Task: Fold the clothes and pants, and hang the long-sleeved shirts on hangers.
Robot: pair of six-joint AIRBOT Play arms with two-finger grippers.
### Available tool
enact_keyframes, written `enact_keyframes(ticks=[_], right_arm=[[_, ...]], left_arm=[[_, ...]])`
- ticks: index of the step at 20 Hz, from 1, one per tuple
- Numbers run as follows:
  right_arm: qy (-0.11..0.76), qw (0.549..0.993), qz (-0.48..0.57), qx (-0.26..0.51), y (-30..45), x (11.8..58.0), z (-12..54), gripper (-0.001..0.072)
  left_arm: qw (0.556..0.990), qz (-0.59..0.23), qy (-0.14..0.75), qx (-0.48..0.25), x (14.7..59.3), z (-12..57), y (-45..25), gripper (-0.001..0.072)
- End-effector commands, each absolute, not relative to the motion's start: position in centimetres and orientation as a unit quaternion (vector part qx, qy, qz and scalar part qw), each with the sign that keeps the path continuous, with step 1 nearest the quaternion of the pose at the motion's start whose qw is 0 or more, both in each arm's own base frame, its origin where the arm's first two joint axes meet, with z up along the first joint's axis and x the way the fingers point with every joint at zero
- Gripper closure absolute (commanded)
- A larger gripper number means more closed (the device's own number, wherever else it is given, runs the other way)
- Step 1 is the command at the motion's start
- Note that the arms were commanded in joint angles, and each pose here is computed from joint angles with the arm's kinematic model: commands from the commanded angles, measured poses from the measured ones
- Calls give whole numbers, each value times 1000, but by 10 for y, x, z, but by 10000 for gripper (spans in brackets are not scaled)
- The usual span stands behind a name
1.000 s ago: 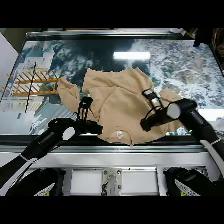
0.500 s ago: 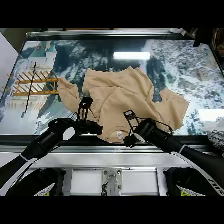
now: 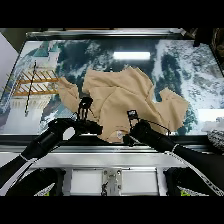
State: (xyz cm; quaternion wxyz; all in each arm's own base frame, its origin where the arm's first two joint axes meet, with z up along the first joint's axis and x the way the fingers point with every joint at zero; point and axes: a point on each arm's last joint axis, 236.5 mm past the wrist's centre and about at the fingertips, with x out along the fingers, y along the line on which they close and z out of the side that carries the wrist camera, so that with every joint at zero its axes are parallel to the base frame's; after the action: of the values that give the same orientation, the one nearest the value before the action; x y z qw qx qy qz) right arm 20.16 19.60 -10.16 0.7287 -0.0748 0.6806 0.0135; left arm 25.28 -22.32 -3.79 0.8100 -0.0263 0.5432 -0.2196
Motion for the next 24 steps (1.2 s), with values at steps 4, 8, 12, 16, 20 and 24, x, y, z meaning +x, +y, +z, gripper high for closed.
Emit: enact_keyframes(ticks=[4, 8, 12, 16, 20, 24], right_arm=[[690, 719, -10, -82, 189, 197, -109, 201], [706, 699, -43, -108, 172, 188, -115, 202], [701, 692, -80, -156, 145, 189, -107, 388], [693, 687, -105, -192, 125, 192, -99, 405], [687, 690, -108, -200, 121, 195, -98, 405], [683, 695, -103, -198, 124, 199, -100, 405]], left_arm=[[810, -220, 543, -26, 252, -38, -223, 695], [810, -220, 544, -26, 252, -38, -223, 695], [809, -220, 545, -25, 251, -38, -223, 695], [808, -222, 544, -25, 248, -32, -221, 695], [819, -233, 524, -31, 244, -9, -219, 695], [809, -232, 540, -19, 230, -6, -209, 695]])
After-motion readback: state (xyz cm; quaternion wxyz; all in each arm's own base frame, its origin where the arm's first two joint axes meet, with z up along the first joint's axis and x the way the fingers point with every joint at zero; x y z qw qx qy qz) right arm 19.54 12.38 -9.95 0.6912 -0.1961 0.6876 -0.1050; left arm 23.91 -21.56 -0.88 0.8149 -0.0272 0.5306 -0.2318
